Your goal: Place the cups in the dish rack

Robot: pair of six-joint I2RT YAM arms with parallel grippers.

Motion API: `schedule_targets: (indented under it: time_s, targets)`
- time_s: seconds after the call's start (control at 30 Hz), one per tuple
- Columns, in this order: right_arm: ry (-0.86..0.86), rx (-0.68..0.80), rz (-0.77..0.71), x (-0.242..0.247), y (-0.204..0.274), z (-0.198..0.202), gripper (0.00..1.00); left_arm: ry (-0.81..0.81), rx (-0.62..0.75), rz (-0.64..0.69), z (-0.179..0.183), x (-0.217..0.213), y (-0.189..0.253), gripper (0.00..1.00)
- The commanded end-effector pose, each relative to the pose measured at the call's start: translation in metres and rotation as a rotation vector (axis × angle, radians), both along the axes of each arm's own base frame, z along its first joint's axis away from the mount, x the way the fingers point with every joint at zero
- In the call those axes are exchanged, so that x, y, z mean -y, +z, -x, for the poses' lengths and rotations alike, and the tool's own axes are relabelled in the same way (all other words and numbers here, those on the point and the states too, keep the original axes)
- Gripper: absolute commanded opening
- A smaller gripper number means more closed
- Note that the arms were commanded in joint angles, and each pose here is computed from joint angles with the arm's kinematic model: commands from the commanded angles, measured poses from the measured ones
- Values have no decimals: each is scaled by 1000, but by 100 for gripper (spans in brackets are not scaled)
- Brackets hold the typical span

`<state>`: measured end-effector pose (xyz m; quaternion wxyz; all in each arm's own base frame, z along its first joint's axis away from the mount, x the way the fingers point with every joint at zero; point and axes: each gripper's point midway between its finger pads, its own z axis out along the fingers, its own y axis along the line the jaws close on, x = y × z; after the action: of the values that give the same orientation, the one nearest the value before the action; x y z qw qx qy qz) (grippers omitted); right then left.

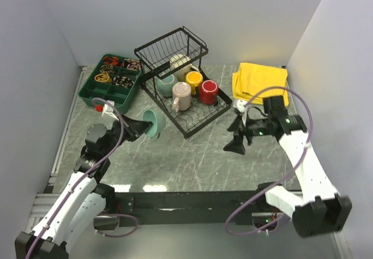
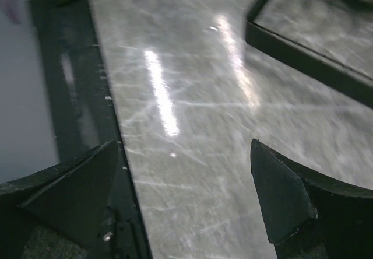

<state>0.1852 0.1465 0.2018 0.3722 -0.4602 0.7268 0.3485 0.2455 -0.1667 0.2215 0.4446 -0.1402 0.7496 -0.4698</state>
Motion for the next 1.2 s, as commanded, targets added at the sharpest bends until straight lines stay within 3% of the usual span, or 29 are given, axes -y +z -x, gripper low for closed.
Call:
schedule_targets:
  time_s: [0.0, 0.2, 0.33, 0.53, 0.8, 1.03, 1.07, 1.17]
  targets:
    - [221, -59, -93, -40, 34, 18, 100, -135, 241, 319, 21, 21, 96, 1]
    - [363, -122, -183, -104, 74, 25, 100, -163, 362, 504, 34, 34, 160, 1]
    - [305, -293, -324, -131, 112, 16, 100, -137, 428, 599, 37, 43, 193, 1]
    - [208, -475, -450, -157, 154, -8, 100, -133, 481, 734, 40, 54, 218, 1]
    - [225, -564, -582, -159, 176, -4, 98, -102, 456, 814, 29, 82, 227, 1]
    - [247, -579, -594, -156, 179, 1, 66, -138, 423, 850, 28, 103, 222, 1]
    - [251, -582, -593, -154, 180, 2, 54, -139, 419, 853, 27, 104, 221, 1]
    - [248, -582, -604, -150, 180, 2, 35, -146, 401, 844, 27, 108, 217, 1]
